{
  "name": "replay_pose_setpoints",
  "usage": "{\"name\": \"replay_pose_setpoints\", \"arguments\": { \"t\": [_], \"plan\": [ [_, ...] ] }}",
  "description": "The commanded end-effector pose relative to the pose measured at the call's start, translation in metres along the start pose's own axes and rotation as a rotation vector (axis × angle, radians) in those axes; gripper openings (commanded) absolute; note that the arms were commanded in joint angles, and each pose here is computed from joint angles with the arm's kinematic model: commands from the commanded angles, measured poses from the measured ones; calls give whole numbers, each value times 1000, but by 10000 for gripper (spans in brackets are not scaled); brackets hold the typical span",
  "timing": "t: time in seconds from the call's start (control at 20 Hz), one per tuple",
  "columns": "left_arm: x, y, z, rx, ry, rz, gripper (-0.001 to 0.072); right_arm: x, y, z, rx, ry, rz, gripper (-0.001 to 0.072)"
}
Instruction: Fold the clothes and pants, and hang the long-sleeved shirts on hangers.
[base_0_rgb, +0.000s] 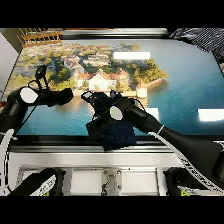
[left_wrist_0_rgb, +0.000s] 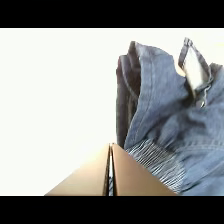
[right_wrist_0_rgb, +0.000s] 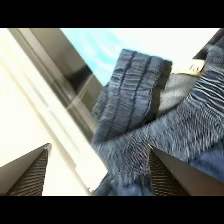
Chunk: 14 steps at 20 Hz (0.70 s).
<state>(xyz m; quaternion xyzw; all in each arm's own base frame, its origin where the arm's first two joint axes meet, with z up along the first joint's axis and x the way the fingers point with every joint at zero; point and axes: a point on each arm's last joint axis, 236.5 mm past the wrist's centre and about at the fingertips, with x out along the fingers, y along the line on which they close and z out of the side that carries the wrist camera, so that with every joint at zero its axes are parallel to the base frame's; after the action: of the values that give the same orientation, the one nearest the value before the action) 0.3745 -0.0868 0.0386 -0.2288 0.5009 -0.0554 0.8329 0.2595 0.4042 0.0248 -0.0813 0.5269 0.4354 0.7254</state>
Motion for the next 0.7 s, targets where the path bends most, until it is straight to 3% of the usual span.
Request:
{"name": "replay_pose_setpoints", "arguments": {
  "t": [0.0, 0.3, 0.45, 0.65],
  "plan": [
    [-5, 21, -33, -35, 19, 17, 13, -20, -46, 3, 28, -27, -84, 654],
    [-7, 35, -72, -47, 47, 28, 13, -90, -216, -104, 490, 1, -249, 655],
    [-10, 34, -74, -46, 39, 23, 13, -77, -232, -140, 625, -21, -89, 659],
    [-9, 22, -75, -65, 45, -17, 13, -35, -214, -130, 672, -74, 158, 659]
  ]
}}
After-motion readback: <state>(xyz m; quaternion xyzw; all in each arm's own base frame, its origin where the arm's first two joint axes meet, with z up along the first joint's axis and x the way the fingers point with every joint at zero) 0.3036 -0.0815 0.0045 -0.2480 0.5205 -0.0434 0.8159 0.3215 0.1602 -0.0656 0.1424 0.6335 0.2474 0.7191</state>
